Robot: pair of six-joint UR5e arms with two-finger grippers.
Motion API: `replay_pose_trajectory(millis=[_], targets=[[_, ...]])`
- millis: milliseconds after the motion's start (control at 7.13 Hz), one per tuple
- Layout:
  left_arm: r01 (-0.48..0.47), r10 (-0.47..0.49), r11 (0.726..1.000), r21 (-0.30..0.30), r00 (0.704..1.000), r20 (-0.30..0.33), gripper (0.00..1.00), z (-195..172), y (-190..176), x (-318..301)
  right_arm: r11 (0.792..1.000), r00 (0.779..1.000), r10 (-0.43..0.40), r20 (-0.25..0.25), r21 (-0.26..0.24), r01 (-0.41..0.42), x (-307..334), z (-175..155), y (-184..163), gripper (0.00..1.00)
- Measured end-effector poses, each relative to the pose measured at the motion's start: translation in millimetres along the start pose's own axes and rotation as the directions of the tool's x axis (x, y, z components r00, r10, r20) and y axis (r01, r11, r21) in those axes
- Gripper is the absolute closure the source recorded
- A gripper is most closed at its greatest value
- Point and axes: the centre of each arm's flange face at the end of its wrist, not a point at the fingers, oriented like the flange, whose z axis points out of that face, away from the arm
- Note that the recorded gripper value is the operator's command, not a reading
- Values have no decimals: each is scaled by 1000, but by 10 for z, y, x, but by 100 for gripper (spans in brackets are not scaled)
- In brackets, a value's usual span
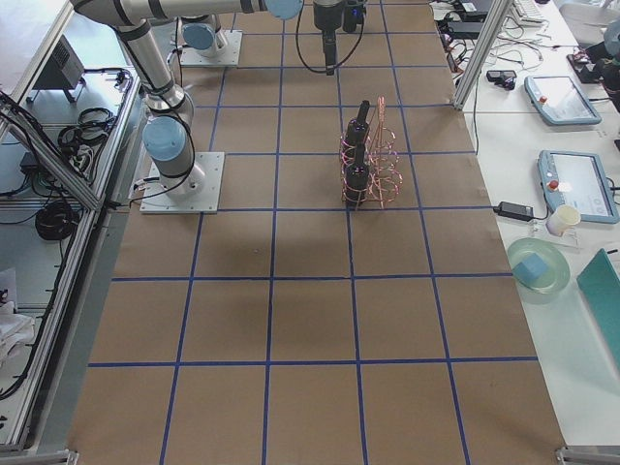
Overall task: Place wine into wine basket
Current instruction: 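Lower the open left gripper over the neck of the lying dark bottle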
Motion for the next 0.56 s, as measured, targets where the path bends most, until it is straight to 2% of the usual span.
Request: replay_pose_trajectory(millis=[561], targets=[[17,-17,1000,1,1000,1,0,-8,-26,-153,1000,1000,-4,0,-14,4,7,58,12,0]])
